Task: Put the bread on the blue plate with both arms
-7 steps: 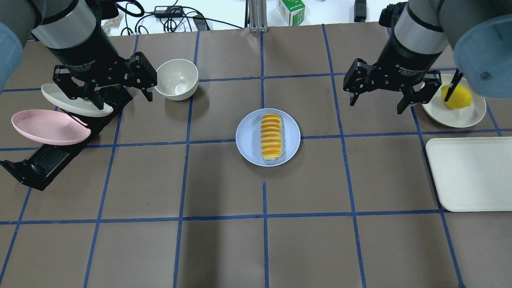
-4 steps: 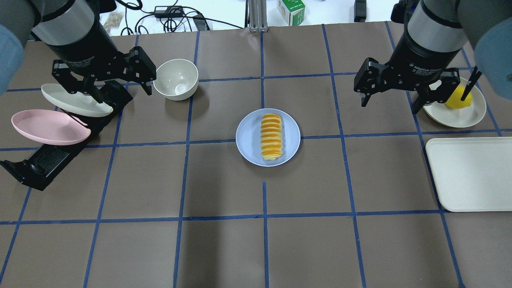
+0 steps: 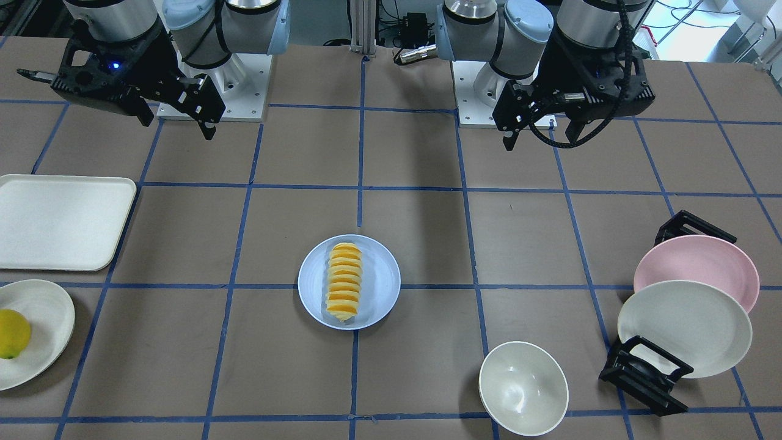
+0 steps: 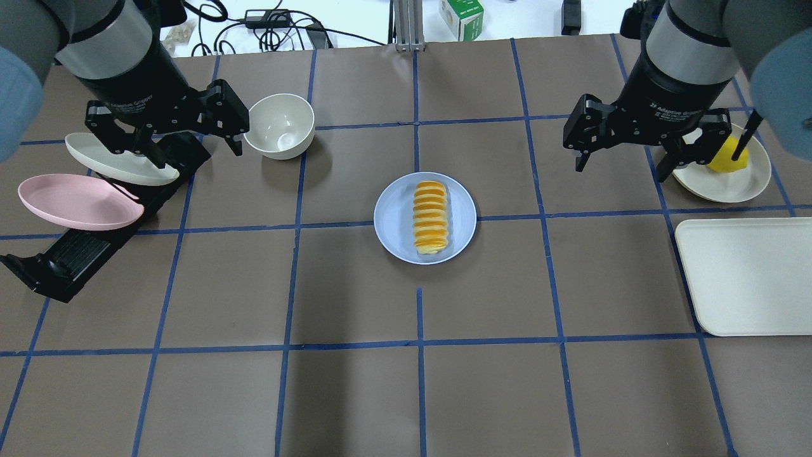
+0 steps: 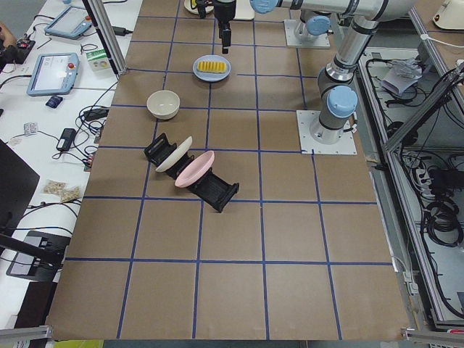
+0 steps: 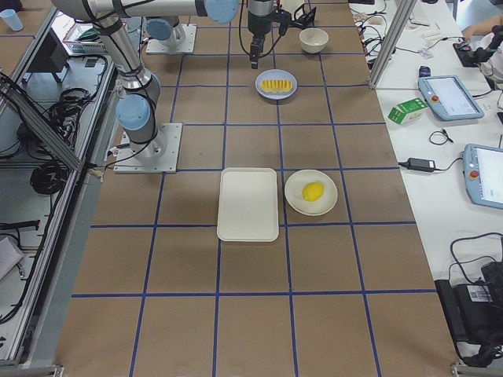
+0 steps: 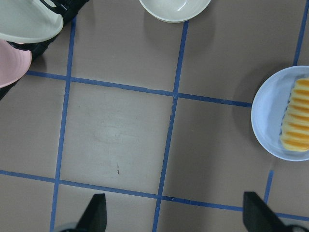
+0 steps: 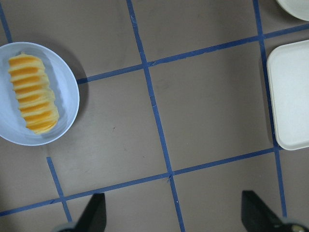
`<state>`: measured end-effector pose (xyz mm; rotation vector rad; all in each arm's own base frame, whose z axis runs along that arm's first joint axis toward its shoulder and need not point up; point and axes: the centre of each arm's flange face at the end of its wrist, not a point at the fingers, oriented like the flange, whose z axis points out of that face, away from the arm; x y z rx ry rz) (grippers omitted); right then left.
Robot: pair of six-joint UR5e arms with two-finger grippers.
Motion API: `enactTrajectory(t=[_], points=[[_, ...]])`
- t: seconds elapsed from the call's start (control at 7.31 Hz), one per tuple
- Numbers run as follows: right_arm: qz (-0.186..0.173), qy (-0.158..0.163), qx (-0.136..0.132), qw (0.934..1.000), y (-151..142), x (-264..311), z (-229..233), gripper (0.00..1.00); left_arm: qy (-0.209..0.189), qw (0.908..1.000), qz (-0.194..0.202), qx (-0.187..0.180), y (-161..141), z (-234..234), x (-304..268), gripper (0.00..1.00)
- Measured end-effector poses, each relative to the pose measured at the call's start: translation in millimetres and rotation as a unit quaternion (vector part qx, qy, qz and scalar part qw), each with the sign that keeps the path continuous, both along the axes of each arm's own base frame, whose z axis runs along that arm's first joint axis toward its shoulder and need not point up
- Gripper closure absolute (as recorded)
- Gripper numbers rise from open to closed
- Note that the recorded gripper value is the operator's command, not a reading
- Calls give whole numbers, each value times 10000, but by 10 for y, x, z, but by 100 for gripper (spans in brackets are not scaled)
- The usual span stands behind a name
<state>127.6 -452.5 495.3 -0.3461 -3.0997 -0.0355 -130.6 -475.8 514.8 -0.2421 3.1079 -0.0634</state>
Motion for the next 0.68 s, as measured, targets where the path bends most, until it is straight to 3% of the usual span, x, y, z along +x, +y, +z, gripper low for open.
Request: enactTrajectory(t=[0.68], points=[[6, 5, -1, 10000, 11, 2, 4, 0, 39, 9995, -309, 23, -49, -10, -3, 0]])
